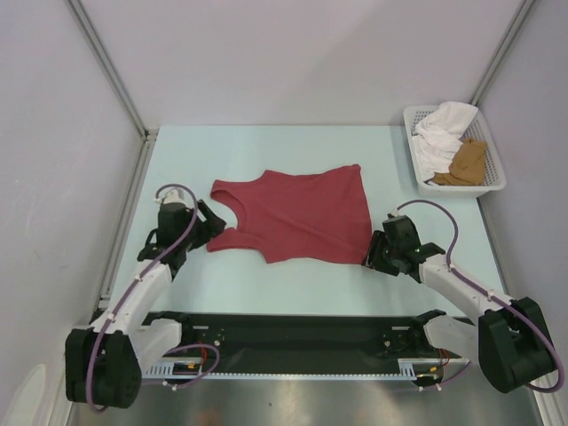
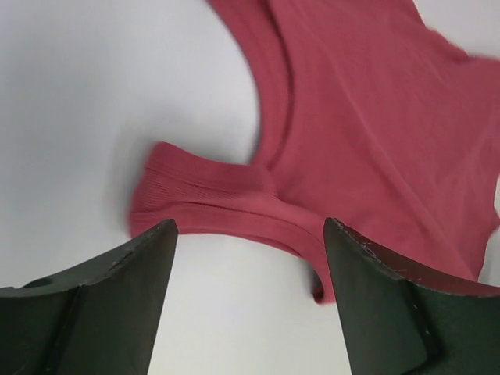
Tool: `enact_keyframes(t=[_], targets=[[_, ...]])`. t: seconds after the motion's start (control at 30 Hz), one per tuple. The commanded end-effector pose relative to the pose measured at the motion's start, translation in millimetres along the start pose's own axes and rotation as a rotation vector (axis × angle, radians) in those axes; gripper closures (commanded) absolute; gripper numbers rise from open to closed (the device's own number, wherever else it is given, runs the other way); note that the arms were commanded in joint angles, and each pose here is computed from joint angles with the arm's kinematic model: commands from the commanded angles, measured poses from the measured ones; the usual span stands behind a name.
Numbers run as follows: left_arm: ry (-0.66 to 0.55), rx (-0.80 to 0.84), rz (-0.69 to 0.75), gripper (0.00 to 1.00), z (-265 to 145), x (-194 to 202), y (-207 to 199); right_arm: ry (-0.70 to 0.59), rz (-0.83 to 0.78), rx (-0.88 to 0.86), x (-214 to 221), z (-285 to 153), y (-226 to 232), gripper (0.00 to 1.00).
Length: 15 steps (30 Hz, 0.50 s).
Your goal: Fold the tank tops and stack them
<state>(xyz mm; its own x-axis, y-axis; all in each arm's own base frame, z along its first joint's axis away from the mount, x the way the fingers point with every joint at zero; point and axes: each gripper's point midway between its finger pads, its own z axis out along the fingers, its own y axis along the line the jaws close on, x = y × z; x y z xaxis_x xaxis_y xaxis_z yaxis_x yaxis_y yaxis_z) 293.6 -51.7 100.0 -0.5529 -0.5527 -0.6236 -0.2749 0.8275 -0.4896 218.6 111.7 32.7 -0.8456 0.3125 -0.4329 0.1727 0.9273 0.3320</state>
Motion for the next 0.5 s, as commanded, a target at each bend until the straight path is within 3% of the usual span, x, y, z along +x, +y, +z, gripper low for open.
enact_keyframes(t=[0.0,0.2,0.47], targets=[[0.058,0.098,0.117,0.19,-10.3,27.5,-41.3,-0.022,-0.020,-0.019,-11.0,-6.7,6.7,0.49],[0.227,0.145,0.235,0.20,-9.5,100.7,-69.5,-0.021,-0.029,-0.024,-9.6,-3.7,6.8,0.58],[0.348,0.188,0.299,0.24,-1.5,155.4,-85.4,-0.016,-0.044,-0.039,-9.8,-3.3,9.7,0.69]])
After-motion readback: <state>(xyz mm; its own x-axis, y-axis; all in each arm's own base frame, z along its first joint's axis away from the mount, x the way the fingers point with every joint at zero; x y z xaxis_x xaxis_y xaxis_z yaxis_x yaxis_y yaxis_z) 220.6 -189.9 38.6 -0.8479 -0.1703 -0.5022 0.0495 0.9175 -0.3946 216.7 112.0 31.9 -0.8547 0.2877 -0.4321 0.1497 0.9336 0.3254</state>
